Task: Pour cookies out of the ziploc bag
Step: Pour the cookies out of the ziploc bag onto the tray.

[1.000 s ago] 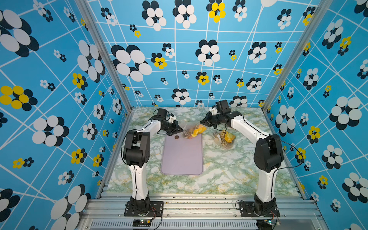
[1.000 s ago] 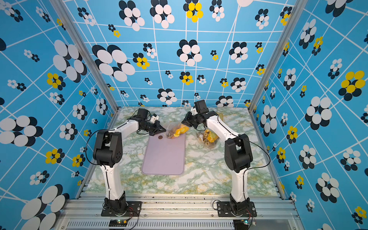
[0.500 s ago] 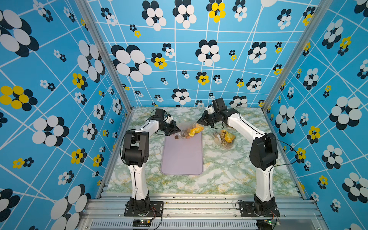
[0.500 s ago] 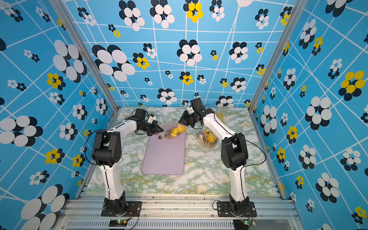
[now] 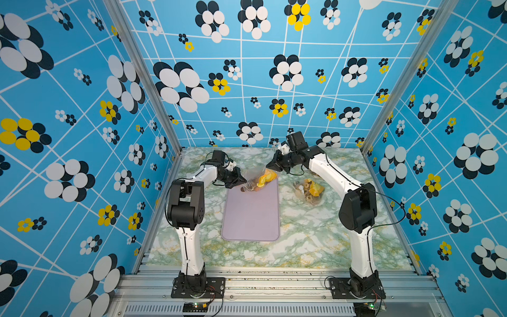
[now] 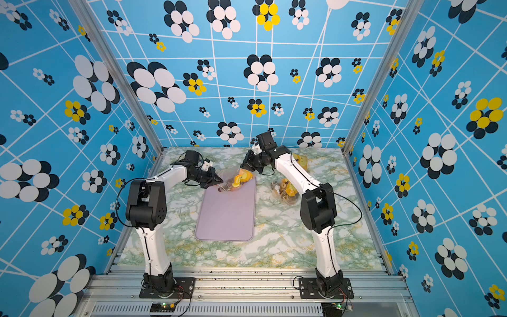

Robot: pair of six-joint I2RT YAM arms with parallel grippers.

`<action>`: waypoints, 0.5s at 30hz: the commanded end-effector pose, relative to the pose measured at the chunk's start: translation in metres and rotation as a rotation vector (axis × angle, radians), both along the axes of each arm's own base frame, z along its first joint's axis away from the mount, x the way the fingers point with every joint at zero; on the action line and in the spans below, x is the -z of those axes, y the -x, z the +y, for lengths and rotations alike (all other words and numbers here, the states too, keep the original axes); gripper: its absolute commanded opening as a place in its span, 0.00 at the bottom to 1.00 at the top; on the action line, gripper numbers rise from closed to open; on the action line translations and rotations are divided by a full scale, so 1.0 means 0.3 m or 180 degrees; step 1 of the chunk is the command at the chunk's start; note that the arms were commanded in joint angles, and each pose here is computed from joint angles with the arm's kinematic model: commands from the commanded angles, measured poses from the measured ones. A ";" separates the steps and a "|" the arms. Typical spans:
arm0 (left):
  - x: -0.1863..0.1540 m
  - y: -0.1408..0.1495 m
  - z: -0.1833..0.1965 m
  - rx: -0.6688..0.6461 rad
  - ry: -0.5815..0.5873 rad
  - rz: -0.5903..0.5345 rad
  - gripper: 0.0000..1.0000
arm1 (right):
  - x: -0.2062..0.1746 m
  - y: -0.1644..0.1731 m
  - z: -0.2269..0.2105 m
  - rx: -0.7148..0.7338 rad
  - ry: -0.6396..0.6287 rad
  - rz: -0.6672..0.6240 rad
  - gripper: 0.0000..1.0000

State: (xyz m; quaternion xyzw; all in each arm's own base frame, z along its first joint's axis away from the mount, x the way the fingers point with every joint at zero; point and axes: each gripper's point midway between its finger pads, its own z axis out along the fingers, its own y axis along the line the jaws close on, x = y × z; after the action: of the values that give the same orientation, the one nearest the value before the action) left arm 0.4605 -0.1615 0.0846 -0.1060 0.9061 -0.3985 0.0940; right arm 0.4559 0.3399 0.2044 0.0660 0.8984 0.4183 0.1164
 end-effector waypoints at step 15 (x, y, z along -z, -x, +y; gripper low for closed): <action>-0.050 0.032 0.046 -0.0124 -0.0121 0.0058 0.00 | -0.057 0.007 -0.004 -0.0081 0.0004 -0.0134 0.00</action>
State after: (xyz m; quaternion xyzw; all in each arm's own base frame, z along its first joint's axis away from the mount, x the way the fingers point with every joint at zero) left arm 0.4552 -0.1588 0.0846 -0.1141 0.9102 -0.3889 0.0849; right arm 0.4526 0.3405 0.2023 0.0642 0.9008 0.4147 0.1114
